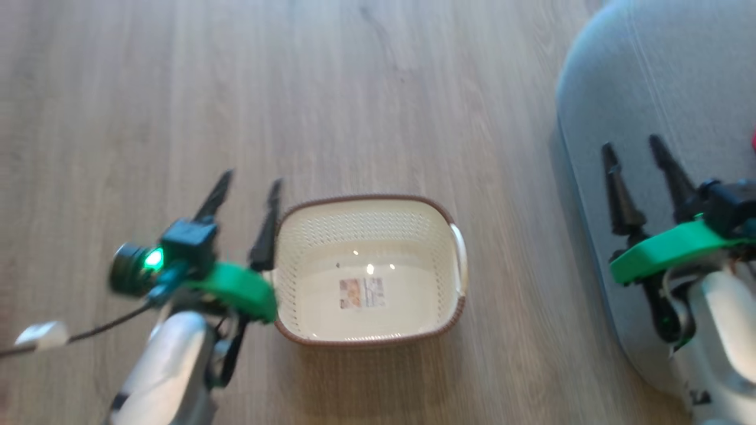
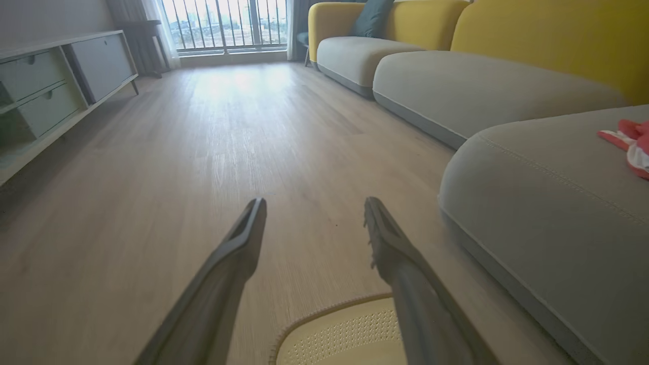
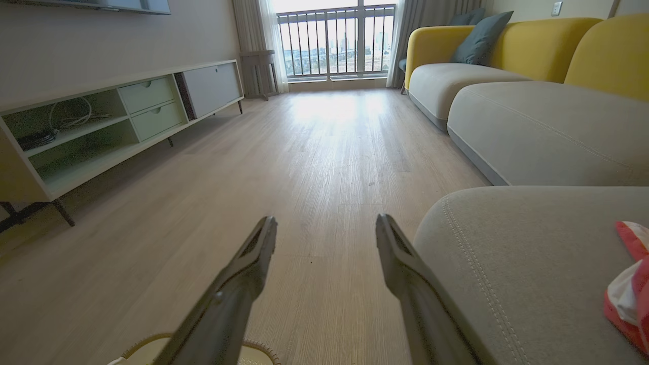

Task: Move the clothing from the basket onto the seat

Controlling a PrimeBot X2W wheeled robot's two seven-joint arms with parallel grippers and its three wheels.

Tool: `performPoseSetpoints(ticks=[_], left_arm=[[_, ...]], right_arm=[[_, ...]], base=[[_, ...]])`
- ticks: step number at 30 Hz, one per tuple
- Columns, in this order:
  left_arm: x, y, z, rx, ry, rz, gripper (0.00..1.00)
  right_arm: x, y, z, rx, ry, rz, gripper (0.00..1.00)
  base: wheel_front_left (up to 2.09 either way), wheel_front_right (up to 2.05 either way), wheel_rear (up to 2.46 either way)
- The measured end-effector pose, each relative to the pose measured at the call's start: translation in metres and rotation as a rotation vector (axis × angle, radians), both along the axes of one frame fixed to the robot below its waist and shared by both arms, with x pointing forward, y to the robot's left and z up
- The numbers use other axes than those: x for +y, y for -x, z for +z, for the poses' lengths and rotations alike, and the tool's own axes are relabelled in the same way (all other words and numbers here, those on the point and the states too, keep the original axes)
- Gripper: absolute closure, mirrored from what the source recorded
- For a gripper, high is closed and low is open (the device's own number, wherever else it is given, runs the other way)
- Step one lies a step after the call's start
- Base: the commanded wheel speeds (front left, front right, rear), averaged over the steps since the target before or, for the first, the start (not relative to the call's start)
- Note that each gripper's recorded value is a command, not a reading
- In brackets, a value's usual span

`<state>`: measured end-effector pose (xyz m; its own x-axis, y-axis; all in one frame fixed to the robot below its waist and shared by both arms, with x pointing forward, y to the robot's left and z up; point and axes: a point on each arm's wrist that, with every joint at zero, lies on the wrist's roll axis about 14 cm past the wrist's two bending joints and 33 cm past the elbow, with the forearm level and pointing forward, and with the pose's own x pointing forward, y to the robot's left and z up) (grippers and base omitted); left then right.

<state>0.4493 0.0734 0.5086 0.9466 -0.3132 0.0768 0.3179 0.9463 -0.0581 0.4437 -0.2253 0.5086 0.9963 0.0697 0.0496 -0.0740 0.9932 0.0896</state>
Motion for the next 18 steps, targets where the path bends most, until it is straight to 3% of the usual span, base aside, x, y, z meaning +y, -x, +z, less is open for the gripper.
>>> performPoseSetpoints(ticks=[9,18], left_arm=[[0.106,0.055,-0.023,0.081,-0.011,0.332,0.0],[0.128,0.089,-0.027,0.086,-0.015,0.431,0.0]], right_arm=[[0.055,0.019,0.006,-0.017,-0.046,0.116,0.0],[0.055,0.044,-0.004,0.009,-0.051,0.099,0.0]], base=[[0.0,0.0,0.0],[0.0,0.0,0.0]])
